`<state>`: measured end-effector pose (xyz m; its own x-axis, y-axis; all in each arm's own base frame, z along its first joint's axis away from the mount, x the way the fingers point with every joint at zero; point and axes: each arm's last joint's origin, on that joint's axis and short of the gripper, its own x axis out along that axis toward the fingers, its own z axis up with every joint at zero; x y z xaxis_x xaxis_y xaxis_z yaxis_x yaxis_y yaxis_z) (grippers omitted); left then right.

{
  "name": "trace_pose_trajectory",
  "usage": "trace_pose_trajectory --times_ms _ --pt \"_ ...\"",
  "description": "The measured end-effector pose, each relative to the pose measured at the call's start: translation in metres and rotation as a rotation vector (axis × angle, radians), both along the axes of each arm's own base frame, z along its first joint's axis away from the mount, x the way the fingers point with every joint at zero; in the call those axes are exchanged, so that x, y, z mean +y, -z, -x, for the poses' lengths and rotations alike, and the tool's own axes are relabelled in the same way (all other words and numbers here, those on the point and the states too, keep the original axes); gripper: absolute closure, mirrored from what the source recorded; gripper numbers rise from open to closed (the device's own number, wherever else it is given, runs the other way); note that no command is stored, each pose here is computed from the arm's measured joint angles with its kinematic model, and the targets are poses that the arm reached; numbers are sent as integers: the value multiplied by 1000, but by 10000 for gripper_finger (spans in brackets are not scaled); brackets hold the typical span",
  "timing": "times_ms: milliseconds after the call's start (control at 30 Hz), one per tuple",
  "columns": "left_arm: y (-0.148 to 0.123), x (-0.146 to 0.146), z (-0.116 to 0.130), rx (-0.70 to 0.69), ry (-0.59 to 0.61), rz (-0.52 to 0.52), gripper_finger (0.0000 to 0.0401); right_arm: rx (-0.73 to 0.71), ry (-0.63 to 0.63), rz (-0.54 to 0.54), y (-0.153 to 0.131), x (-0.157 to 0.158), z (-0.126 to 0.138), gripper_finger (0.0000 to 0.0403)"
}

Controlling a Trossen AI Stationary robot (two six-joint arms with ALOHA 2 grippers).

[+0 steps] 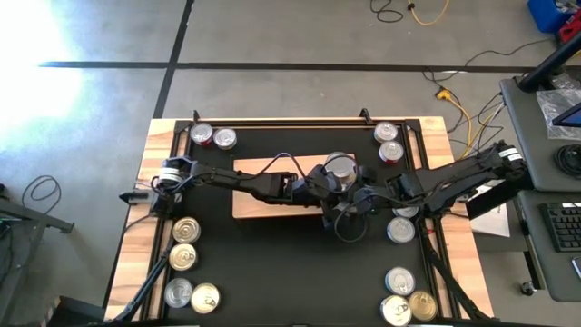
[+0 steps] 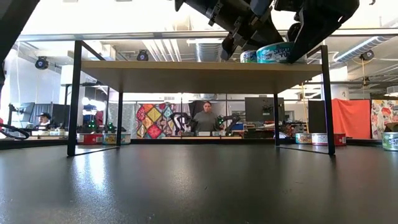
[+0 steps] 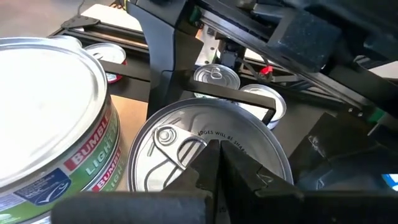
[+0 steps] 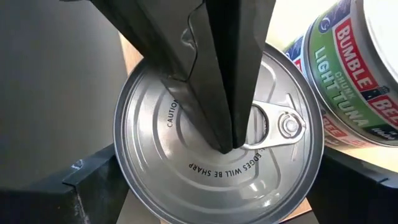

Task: Stack canned seafood by type on shelf
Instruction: Put the green blue tuna can on the shelf

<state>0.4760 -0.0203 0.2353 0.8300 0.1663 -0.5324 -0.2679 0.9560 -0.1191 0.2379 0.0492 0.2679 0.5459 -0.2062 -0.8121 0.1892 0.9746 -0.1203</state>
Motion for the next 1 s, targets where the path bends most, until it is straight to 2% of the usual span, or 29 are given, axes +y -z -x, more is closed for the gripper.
trace_pose_trajectory --times_ms 367,667,867,1000 --pt "5 0 -1 27 12 8 401 30 -27 2 -11 -1 4 14" --pt "8 0 2 72 8 6 401 47 -31 -45 -18 0 8 14" --pt "8 0 2 72 5 2 401 54 -25 -31 -12 0 9 14" --pt "7 0 3 72 3 2 401 25 -20 -45 -23 -1 12 14"
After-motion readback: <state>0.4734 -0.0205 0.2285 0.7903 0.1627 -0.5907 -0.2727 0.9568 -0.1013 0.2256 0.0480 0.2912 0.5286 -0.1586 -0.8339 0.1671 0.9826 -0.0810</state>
